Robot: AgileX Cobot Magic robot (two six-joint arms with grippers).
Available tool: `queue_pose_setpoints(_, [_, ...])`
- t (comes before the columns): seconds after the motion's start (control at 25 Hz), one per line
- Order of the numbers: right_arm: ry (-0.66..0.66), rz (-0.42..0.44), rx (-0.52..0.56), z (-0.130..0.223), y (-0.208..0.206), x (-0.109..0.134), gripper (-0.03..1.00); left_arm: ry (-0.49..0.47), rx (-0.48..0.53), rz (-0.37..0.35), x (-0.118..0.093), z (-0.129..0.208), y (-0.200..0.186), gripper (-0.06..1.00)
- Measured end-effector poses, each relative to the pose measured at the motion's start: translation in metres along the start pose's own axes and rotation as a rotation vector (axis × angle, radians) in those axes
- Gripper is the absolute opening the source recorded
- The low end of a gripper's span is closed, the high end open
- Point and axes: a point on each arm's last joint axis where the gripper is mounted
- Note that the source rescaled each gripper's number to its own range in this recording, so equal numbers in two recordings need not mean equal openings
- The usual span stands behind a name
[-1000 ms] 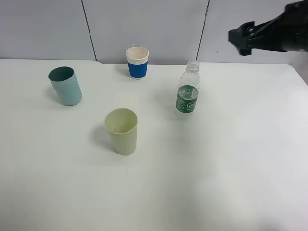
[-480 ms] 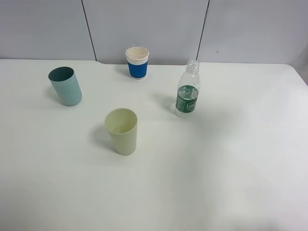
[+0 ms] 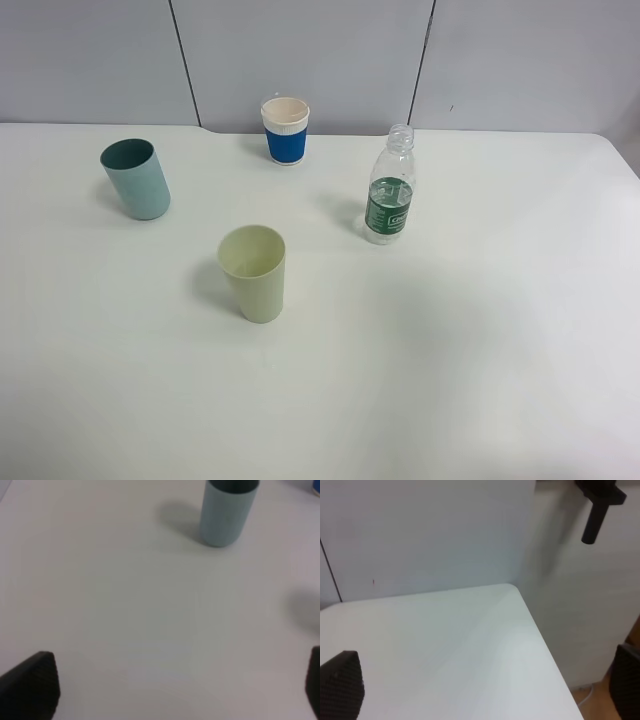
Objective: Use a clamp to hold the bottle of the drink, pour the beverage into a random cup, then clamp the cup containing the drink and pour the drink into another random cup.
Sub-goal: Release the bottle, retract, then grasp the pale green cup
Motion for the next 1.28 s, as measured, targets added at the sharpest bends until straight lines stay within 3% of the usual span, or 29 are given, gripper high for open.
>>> queue_pose_setpoints(0.28, [-0.030,0.004,-0.016,0.021,-0.033,0.001,1.00,0.000,0.000,0.000,0.000,0.000,0.000,1.00])
queue_pose_setpoints(0.52, [0.019,-0.125,-0.026,0.055,-0.041,0.023,1.00,0.000,0.000,0.000,0.000,0.000,0.000,1.00])
queue_pose_setpoints(0.88, [-0.038,-0.250,0.065,0.074,-0.042,0.028,1.00,0.000,0.000,0.000,0.000,0.000,0.000,1.00])
queue_pose_setpoints(1.04, [-0.121,-0.251,0.138,0.088,-0.034,0.025,1.00,0.000,0.000,0.000,0.000,0.000,0.000,1.00])
queue_pose_setpoints(1.28, [-0.112,-0.264,0.148,0.092,-0.030,0.026,1.00,0.000,0.000,0.000,0.000,0.000,0.000,1.00])
Point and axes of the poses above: a point on each arm's last joint axis where the gripper is mounted, y pointing out along that axis toward the gripper, x along the wrist's bending axis when the last joint is at zero, z = x × y, and after that the axes turned 14 degrees about -y, right-handed
